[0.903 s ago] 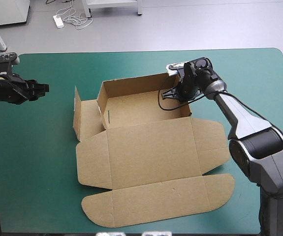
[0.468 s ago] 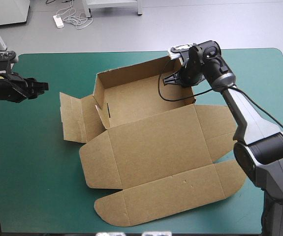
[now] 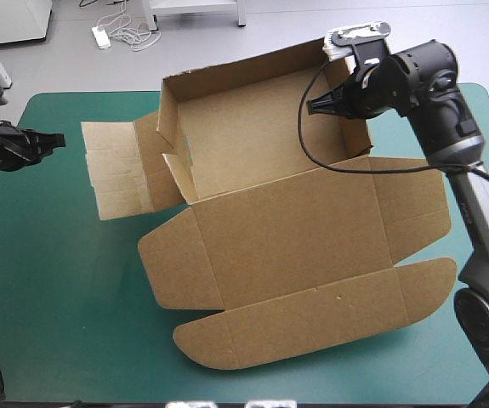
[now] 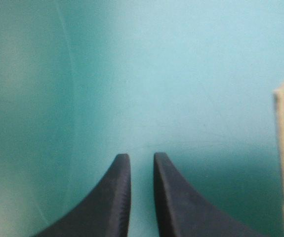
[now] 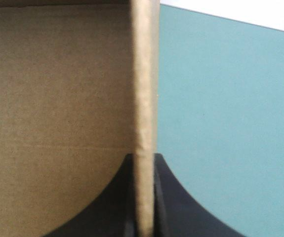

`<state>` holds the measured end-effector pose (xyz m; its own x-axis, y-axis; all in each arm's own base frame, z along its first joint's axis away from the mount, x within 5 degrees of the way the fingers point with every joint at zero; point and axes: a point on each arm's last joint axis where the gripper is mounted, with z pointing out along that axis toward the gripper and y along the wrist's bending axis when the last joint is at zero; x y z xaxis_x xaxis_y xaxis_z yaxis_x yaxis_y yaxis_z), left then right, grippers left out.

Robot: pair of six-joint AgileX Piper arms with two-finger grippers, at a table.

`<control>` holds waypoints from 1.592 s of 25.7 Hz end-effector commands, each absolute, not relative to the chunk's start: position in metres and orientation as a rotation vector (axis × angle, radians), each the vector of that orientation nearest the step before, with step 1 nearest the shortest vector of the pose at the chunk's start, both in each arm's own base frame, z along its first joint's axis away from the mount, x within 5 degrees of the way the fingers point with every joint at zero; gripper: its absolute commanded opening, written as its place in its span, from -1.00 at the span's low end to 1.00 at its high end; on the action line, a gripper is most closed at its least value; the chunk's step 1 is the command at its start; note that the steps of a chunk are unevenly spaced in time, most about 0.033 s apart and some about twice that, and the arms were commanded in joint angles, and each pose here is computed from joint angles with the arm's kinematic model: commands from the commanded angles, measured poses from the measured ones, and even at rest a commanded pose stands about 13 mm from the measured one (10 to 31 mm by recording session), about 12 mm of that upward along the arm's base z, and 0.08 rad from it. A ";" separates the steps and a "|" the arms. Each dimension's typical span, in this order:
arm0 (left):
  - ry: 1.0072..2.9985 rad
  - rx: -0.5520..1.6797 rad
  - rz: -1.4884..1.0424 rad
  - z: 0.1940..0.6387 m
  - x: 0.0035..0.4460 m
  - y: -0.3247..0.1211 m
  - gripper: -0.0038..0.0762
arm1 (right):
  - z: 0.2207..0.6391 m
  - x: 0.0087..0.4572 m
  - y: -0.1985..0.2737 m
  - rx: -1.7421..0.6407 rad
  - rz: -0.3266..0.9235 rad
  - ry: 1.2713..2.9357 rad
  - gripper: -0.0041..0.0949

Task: Fold the box

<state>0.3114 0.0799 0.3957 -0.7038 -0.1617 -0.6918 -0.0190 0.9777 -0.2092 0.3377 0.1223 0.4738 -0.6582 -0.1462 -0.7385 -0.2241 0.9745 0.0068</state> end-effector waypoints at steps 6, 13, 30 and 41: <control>2.171 -0.140 -0.546 0.373 0.337 0.086 -0.92 | 0.541 0.275 0.082 -0.163 0.147 2.095 -0.96; 2.008 -0.017 -1.042 0.336 0.360 0.067 -0.92 | 0.548 0.263 0.081 -0.168 0.196 2.072 -0.96; 1.742 0.424 -1.356 0.352 0.363 -0.030 -0.92 | 0.535 0.280 0.090 -0.187 0.227 2.123 -0.96; 1.583 0.528 -1.363 0.408 0.323 -0.055 -0.92 | 0.513 0.309 0.093 -0.162 0.125 2.186 -0.96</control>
